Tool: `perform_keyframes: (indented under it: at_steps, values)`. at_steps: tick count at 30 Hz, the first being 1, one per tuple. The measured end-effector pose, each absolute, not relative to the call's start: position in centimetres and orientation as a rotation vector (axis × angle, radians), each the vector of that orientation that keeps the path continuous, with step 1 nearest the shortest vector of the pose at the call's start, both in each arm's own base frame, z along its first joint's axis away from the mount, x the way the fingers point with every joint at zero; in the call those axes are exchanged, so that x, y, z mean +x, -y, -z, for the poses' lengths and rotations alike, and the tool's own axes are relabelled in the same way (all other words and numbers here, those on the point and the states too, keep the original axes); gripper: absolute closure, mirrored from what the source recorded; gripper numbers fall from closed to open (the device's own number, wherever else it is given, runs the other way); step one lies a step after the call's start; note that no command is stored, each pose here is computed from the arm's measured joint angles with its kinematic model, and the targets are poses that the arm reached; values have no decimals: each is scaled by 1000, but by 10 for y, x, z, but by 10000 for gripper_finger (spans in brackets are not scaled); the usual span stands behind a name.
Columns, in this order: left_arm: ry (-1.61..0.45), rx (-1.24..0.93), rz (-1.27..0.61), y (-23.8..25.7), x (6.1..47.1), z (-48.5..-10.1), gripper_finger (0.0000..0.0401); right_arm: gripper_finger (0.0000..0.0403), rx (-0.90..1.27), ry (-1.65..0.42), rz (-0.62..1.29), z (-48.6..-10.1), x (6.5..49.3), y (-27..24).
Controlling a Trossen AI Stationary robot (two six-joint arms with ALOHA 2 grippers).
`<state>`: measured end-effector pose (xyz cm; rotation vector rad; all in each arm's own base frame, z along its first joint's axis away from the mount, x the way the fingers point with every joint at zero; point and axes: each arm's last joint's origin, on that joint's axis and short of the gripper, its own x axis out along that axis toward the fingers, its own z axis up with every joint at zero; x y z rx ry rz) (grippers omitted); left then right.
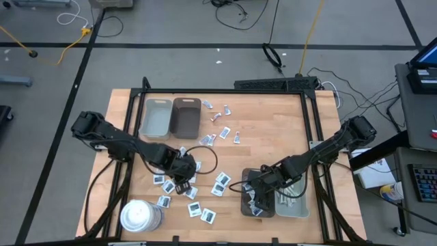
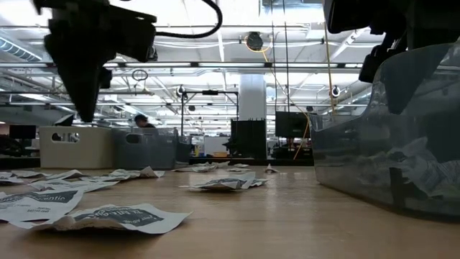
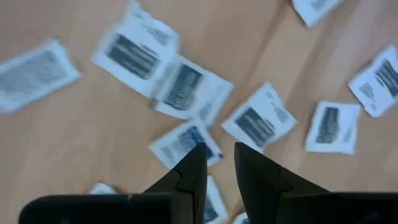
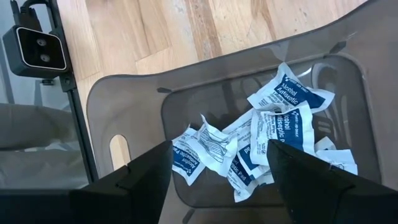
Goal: Pick & Place First Aid Supplies
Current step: Put the white alcohol pad into the bottom black bin
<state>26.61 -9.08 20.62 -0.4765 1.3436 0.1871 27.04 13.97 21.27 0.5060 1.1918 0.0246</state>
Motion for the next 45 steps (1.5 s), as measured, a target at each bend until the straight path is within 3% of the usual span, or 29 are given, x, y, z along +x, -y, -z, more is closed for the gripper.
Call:
perform_keyframes:
  at_steps: [14, 19, 24, 29, 37, 45]
  values:
    - [-1479, -409, -291, 115, 278, -144, 315, 151, 511, -1166, -38, -214, 274, -137]
    - [-1496, -408, -311, 115, 279, -139, 315, 151, 511, -1161, -44, -214, 274, -138]
    - [-1497, -378, -273, 115, 280, -138, 326, 152, 513, -1158, -49, -215, 275, -138]
    - [-1510, -374, -263, 115, 279, -138, 392, 152, 510, -1158, -50, -215, 275, -138]
    - [-1498, -414, -219, 111, 278, -149, 399, 151, 511, -1158, -49, -215, 275, -137]
    - [-1233, -367, -178, 105, 274, -196, 400, 151, 528, -1133, -41, -216, 279, -132]
